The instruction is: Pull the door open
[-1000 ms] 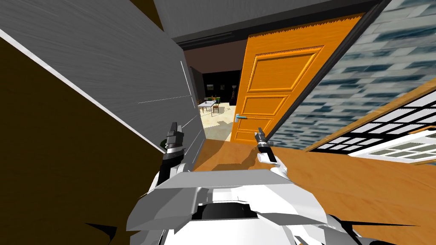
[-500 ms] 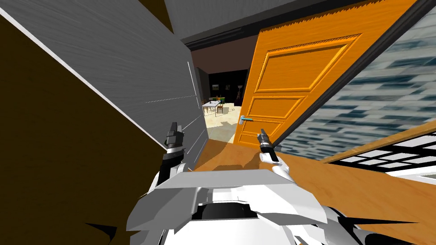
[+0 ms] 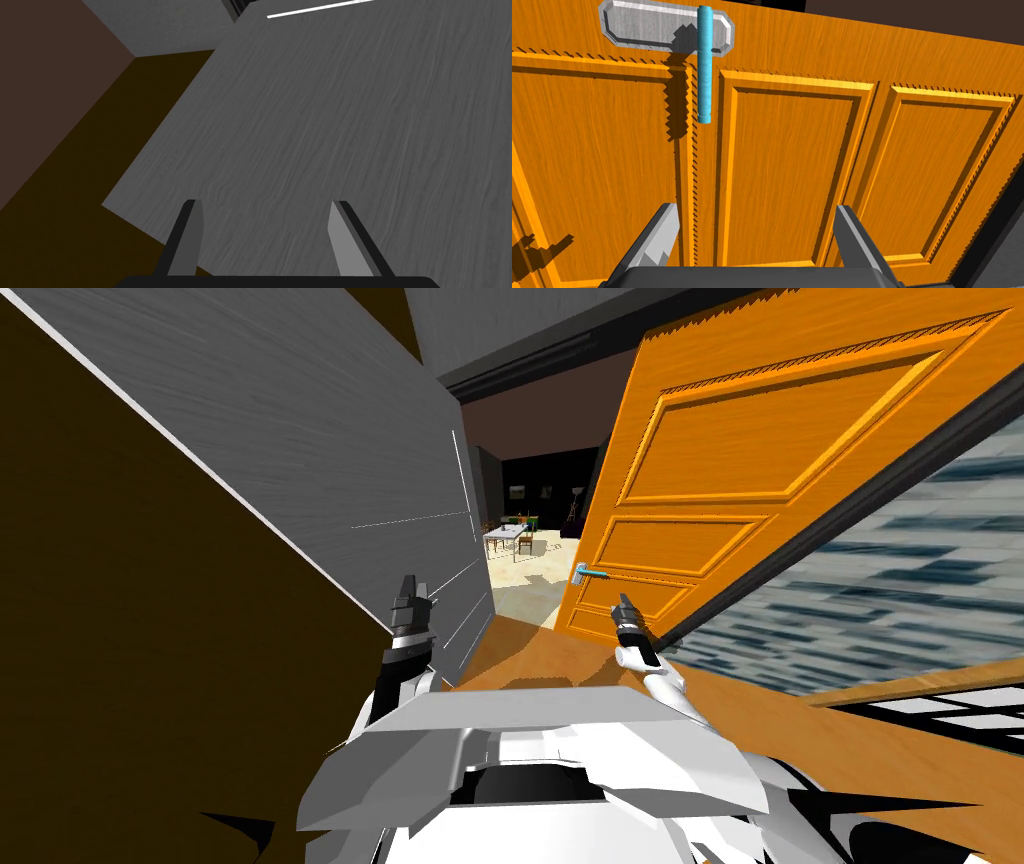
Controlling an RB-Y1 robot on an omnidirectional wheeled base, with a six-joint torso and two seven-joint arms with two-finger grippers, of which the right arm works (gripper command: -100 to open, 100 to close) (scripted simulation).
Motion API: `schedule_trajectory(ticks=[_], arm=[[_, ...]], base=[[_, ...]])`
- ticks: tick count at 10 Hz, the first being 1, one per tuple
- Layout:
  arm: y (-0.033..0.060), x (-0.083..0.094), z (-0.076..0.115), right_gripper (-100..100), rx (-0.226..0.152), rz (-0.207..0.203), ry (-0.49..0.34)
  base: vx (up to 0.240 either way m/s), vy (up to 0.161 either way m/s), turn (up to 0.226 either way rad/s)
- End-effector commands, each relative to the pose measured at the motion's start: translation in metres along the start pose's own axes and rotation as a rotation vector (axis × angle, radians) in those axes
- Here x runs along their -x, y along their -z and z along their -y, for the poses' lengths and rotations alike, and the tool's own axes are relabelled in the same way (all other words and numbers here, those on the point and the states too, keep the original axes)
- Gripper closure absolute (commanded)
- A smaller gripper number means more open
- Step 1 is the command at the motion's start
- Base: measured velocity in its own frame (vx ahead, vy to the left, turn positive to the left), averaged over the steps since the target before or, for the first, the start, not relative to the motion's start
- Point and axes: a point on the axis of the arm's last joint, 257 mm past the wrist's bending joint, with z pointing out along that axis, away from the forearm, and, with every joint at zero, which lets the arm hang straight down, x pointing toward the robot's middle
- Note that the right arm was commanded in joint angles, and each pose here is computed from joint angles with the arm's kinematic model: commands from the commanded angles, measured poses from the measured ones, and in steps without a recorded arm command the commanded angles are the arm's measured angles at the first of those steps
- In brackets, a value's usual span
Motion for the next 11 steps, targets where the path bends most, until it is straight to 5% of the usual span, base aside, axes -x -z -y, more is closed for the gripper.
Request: schedule_trajectory(ticks=[1, 11], arm=[[-0.0021, 0.015, 0.009, -100, -0.025, 0.028, -0.005], [-0.0068, 0.079, 0.040, -100, -0.118, 0.152, -0.034]], base=[[0.093, -0.057, 0.235], [0.055, -0.031, 0.136]])
